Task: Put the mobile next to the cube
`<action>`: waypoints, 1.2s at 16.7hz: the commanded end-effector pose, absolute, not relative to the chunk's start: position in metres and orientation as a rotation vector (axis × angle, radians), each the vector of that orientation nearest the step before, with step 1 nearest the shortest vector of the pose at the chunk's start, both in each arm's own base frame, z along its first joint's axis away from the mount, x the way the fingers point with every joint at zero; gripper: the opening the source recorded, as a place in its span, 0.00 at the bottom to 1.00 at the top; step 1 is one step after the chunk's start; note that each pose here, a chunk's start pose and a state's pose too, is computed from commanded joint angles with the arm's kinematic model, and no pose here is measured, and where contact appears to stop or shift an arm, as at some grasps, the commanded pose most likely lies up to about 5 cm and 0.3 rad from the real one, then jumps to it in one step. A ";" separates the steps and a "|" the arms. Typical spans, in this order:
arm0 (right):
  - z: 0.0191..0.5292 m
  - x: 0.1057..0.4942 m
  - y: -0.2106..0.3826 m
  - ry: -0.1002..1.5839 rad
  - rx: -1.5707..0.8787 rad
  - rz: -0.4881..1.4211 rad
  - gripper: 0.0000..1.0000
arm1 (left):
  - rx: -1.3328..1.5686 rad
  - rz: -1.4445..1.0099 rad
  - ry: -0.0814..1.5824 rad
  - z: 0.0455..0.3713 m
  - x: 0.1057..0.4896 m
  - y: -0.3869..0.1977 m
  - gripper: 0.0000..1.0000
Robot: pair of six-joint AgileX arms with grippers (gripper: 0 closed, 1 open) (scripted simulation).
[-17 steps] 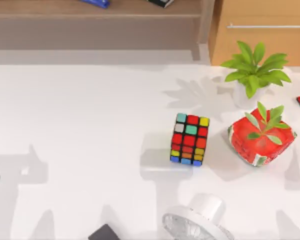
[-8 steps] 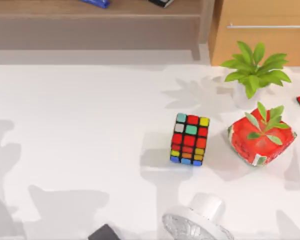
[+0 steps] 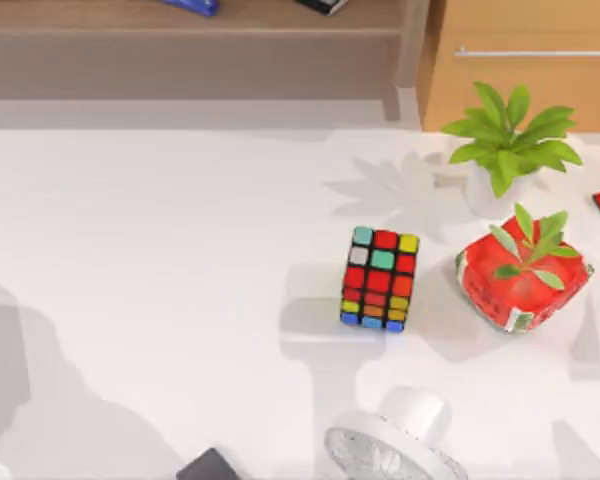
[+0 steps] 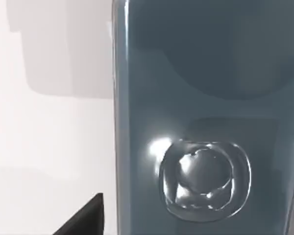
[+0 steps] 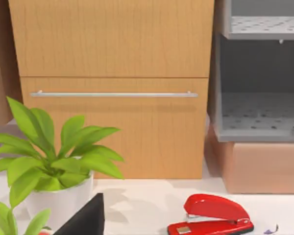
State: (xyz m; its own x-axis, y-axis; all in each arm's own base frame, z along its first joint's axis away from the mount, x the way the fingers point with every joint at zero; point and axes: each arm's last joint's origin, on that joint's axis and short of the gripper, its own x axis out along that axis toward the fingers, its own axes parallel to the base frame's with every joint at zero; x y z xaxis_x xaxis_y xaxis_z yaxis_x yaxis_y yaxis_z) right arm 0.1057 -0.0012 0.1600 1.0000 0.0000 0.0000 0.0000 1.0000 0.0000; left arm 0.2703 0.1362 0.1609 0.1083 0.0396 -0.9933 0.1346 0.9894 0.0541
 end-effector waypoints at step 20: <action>0.160 0.106 -0.001 0.000 0.000 0.000 1.00 | 0.116 -0.112 1.539 0.106 0.280 0.151 0.92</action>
